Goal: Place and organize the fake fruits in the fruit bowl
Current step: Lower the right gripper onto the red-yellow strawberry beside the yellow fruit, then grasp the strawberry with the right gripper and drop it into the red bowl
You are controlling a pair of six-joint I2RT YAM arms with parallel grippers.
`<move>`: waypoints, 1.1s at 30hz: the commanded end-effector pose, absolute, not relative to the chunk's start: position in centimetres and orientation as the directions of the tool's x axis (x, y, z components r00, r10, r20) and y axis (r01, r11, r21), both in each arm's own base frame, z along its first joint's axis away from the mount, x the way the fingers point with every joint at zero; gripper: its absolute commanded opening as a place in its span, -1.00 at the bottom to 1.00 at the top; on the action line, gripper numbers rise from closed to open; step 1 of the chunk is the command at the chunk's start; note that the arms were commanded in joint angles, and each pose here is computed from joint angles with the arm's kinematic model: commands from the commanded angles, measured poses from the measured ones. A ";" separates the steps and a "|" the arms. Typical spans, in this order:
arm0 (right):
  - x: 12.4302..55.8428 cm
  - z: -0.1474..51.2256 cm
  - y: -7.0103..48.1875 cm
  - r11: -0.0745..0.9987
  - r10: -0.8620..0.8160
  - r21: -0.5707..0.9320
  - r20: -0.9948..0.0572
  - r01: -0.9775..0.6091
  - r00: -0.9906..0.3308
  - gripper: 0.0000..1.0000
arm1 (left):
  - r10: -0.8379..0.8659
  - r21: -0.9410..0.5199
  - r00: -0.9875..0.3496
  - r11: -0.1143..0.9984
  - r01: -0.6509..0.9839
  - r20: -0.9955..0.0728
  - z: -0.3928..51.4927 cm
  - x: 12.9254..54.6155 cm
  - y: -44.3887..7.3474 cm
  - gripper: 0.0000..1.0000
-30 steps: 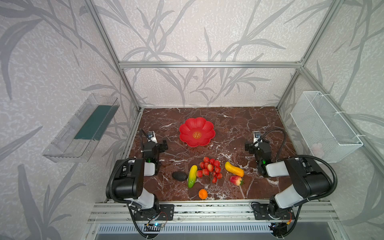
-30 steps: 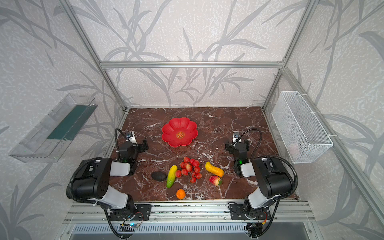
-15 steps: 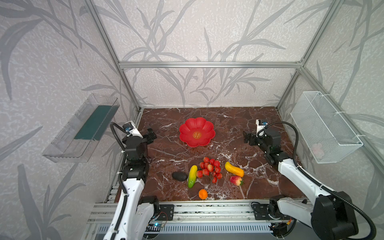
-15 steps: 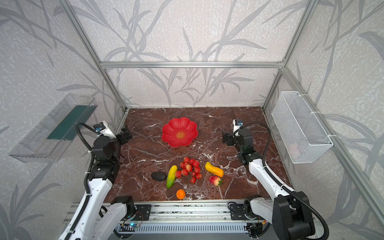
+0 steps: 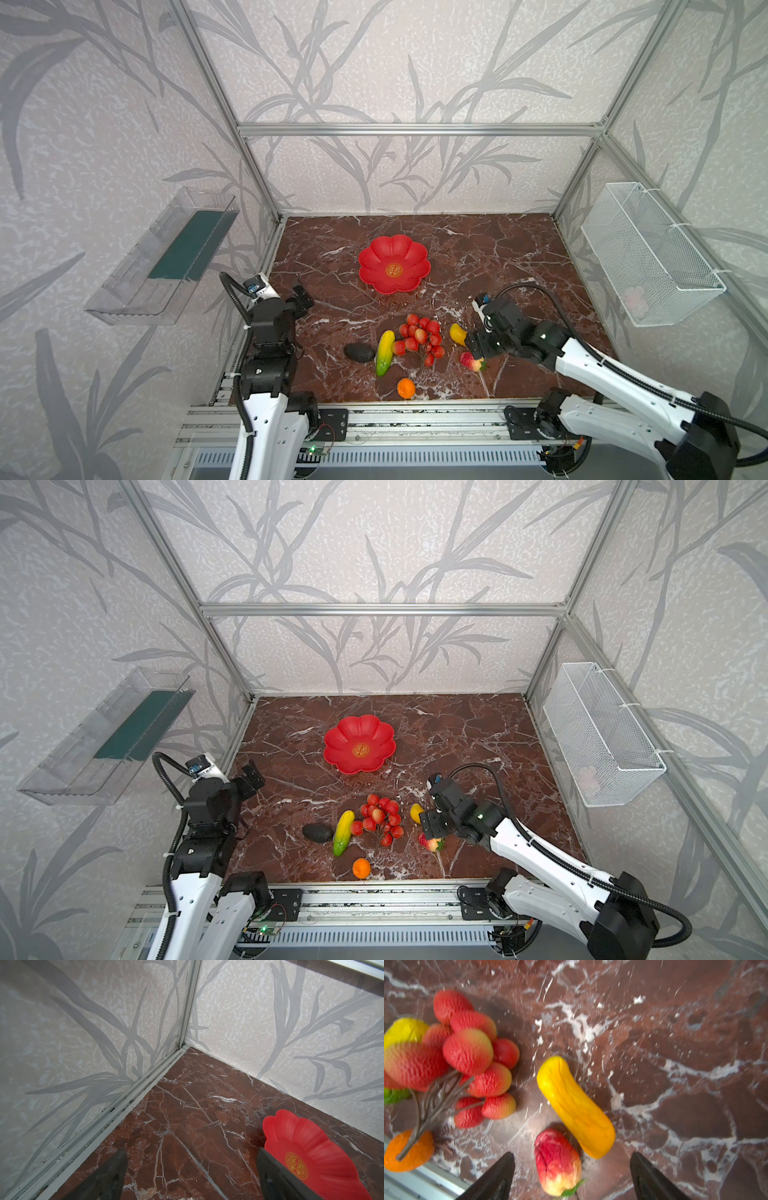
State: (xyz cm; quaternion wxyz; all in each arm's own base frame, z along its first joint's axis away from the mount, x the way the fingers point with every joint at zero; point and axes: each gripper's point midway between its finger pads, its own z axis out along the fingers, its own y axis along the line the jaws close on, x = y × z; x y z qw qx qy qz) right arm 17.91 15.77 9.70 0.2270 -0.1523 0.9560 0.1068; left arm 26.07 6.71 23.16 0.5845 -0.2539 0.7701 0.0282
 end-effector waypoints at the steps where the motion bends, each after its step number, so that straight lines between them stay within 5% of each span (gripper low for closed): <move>1: 14.6 7.9 13.3 0.974 -0.147 0.106 -0.378 -0.201 -0.914 0.71 | -0.374 -0.272 -0.187 0.868 -0.415 -0.908 23.6 26.2 6.5 0.92; 18: 15.1 4.5 17.4 0.953 -0.091 0.238 -0.372 -0.190 -0.924 0.59 | -0.376 -0.294 -0.131 0.861 -0.415 -0.917 24.3 25.2 6.7 0.93; 27: 14.2 3.0 17.5 0.953 -0.099 0.241 -0.326 -0.183 -0.940 -0.04 | -0.373 -0.297 -0.105 0.853 -0.430 -0.922 24.6 24.8 7.1 0.93; 33: 15.2 7.4 18.7 0.931 -0.110 0.275 -0.419 -0.242 -0.901 -0.45 | -0.374 -0.299 -0.100 0.851 -0.431 -0.922 24.7 24.8 7.1 0.93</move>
